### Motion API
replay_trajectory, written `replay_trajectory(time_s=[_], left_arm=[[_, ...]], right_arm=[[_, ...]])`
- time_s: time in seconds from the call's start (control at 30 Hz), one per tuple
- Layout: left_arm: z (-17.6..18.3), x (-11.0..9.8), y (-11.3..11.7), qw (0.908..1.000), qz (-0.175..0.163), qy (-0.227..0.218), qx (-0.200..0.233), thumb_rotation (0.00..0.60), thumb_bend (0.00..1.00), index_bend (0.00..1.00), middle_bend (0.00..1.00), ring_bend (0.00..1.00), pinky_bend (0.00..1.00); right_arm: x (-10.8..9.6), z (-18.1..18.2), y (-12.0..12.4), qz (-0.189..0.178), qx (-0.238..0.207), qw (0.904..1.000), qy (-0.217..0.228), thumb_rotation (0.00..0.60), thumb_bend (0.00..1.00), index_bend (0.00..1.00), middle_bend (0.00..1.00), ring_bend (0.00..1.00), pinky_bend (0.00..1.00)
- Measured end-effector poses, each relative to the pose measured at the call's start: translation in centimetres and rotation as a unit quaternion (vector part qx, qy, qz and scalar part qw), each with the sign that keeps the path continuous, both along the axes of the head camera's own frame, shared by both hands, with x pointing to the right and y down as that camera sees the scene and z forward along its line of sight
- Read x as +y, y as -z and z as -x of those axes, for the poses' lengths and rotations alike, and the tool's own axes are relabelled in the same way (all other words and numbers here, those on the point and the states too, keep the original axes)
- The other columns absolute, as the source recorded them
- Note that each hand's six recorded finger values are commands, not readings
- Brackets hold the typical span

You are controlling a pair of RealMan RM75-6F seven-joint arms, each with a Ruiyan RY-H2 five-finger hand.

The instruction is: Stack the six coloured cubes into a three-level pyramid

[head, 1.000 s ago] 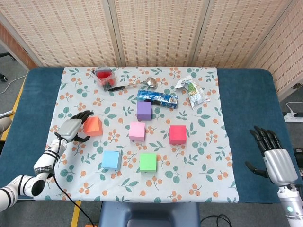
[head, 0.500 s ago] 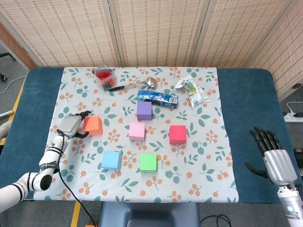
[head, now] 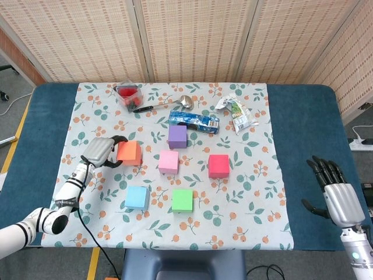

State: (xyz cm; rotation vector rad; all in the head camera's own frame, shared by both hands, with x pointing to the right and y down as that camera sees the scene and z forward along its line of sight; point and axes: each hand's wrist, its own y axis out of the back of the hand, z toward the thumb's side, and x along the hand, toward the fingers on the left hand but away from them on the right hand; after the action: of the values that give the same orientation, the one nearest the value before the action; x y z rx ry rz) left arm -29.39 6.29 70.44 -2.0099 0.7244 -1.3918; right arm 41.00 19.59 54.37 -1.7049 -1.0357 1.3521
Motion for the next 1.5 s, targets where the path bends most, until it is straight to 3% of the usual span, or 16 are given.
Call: replay_trajectory(time_s=[0.3,0.8,1.5], left_arm=[[-2.8,-0.2,-0.1,0.9999,0.007,-0.012,0.008,0.6,0.31,0.34,0.43,0.45,0.43],[-7.3,1.3,-0.4,0.9994,0.026,0.017,0.012,0.6,0.31,0.34,0.43,0.45,0.45],[-8.3,2.5,-0.8,0.9997,0.023,-0.003,-0.013,0.6,0.32,0.32,0.42,0.43,0.43]], right_arm=[[0.3,-0.4,0.2,0.0,0.003,1.0,-0.007,0.6,0.1,0.0,0.0,0.0,0.0],[0.7,-1.2,0.4,0.002,0.004,0.9998,-0.017,0.6,0.1,0.0,0.0,0.0,0.0],[1.0,-1.9,0.3,0.008,0.004,0.9996,-0.026,0.6,0.1,0.0,0.0,0.0,0.0]])
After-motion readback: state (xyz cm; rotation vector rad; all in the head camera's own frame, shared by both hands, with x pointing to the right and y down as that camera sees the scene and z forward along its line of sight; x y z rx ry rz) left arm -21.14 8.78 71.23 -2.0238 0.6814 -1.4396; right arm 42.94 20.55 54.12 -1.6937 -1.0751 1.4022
